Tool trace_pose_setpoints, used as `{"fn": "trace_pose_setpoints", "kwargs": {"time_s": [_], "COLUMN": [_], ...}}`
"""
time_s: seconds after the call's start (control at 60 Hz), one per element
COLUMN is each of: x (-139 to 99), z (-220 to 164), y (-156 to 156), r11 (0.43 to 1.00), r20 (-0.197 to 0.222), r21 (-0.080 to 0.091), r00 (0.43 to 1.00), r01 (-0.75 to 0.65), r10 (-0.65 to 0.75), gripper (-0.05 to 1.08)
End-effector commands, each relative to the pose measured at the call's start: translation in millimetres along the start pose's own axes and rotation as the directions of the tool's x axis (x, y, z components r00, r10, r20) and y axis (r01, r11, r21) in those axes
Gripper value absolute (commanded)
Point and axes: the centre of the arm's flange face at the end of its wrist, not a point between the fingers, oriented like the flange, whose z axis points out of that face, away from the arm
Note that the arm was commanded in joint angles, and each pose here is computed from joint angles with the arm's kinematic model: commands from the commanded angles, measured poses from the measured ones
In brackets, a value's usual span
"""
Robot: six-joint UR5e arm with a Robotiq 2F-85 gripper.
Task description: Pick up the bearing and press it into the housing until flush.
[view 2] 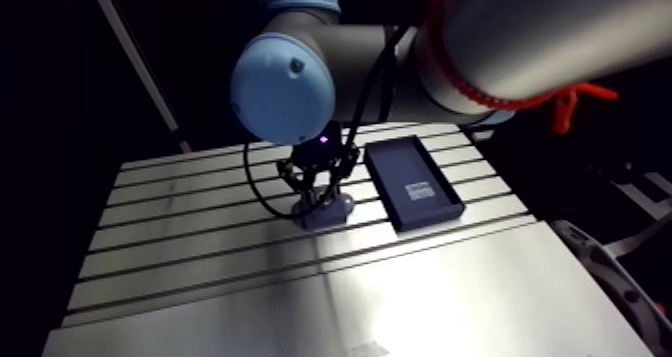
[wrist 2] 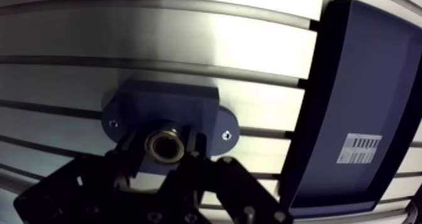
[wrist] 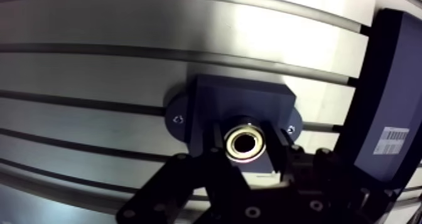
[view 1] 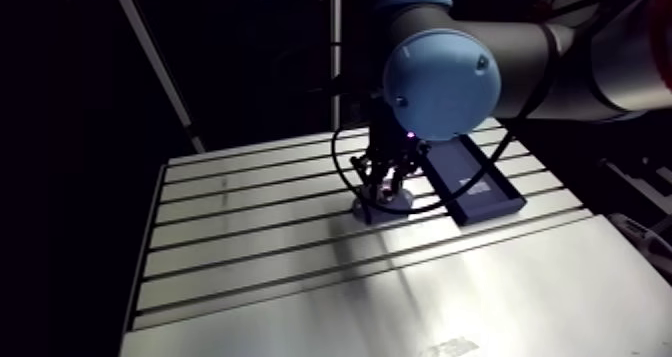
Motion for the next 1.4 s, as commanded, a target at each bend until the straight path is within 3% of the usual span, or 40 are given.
{"fn": "trace_pose_setpoints", "kwargs": {"time_s": [0.017,1.4], "x": [0.9,2.3], "z": [-0.8,1.2], "y": [0.2,-0.1], "r11": [1.0,1.0], "r20": [-0.002,0.002], "r21": [-0.001,0.001], "r00": [1.0,1.0], "r01": [0.0,0.002], "r10": [0.0,-0.002], "gripper": [0.63,0.63]}}
